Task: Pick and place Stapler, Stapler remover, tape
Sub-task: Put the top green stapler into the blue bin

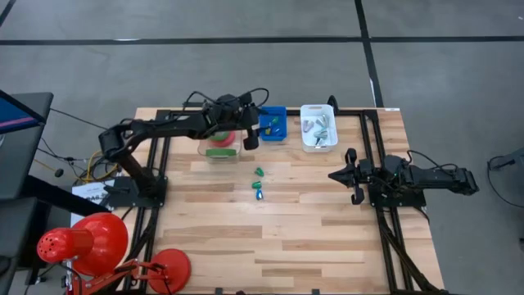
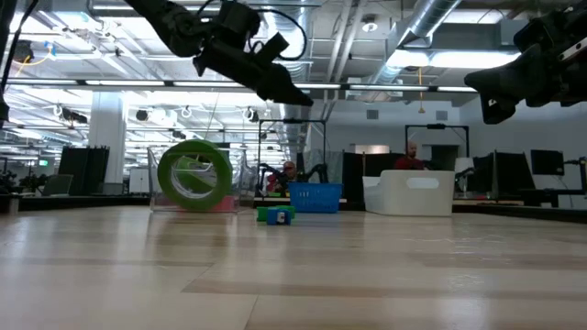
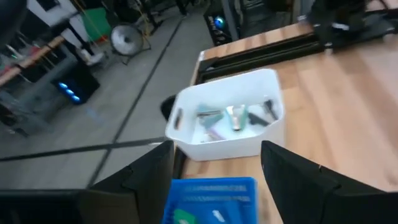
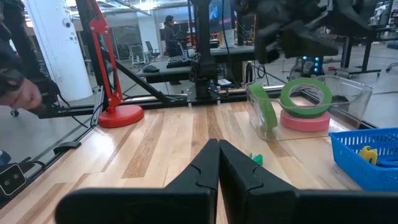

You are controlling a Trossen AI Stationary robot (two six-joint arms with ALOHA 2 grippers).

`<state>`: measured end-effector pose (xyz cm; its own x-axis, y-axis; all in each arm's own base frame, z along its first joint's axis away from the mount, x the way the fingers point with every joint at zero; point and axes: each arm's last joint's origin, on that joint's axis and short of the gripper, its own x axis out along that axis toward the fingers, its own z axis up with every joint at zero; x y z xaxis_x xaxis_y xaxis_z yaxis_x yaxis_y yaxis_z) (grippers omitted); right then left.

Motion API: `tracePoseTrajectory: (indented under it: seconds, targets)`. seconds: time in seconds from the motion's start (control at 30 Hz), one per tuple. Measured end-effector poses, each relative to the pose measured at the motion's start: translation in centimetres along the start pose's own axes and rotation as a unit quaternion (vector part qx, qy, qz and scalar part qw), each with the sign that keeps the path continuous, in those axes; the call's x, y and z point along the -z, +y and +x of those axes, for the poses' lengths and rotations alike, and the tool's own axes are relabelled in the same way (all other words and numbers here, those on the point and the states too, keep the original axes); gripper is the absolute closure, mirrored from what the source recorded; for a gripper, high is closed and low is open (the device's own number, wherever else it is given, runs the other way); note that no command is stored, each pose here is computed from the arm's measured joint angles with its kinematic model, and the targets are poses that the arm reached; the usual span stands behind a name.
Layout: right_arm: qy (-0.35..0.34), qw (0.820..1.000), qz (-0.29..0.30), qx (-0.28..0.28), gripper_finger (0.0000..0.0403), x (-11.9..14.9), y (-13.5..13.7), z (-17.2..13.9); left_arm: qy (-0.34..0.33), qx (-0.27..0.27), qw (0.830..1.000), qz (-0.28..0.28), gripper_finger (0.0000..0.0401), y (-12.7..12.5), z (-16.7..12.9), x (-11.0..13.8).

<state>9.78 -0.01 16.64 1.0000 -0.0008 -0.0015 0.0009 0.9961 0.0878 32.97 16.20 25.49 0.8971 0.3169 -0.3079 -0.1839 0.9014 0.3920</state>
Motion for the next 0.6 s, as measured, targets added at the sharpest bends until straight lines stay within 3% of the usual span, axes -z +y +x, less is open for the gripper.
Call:
tracePoseTrajectory:
  seconds: [0.6]
  targets:
    - [0.000,1.000,0.000,0.000,0.0403,0.0,0.0,0.0,0.077,0.132,0.988,0.002,0.0169,-6.5,-0.4,-0.6]
